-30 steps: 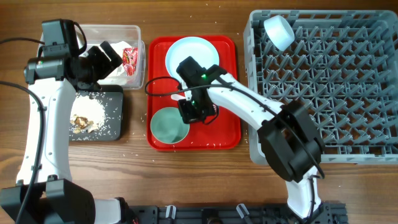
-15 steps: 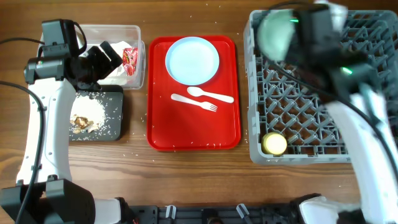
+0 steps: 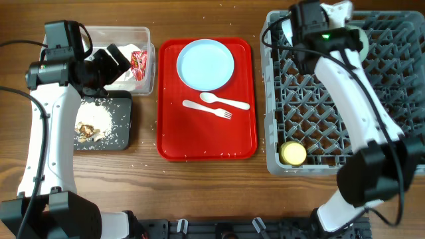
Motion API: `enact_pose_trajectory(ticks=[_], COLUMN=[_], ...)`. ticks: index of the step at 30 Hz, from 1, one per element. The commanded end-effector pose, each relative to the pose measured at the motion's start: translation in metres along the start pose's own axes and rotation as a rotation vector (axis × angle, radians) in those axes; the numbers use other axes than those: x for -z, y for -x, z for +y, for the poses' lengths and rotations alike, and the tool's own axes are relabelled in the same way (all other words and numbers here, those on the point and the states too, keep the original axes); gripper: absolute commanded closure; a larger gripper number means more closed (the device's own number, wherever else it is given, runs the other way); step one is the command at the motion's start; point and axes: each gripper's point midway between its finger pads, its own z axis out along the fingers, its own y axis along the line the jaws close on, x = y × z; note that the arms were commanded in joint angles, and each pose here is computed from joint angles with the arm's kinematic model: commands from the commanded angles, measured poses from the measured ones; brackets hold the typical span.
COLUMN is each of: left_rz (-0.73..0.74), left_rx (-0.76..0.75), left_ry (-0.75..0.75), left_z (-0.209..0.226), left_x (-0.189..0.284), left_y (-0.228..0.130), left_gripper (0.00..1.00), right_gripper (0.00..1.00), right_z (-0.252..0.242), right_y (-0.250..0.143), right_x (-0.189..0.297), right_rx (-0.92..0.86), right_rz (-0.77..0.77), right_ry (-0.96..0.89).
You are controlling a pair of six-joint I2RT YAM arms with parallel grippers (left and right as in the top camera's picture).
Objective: Sort waste into correct bins and load items into the dishwasher rack
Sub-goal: 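Place the mint bowl upside down in the rack with the right gripper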
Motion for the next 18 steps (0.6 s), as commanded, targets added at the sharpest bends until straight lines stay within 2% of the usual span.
enact_pose_trajectory(ticks=[1,7,11,18], left_rz=[-0.010,-0.010,-0.010,-0.010], left_rx=[-0.001,-0.001,-0.001,-0.001], left_ry=[-0.013,-0.013,-0.013,-0.013], left_z=[-0.002,-0.002,-0.002,-0.002], left_x=[0.005,0.005,0.005,0.005], left_y=[0.001,0.001,0.001,0.001], left_gripper=[0.00,0.00,0.00,0.00], right_gripper=[0.96,0.96,0.96,0.95], right_z=[0.025,0.070,0.070,0.032], right_y=[-0.005,-0.011,-0.014,-0.004], right_x=[-0.006,0.008,0.007,0.009], right_rx=[0.153,0.229,0.241,0.205], right_rz=[0.023,0.010,0.017,-0.016], right_ry=[-0.046,0.080,0.077,-0.153])
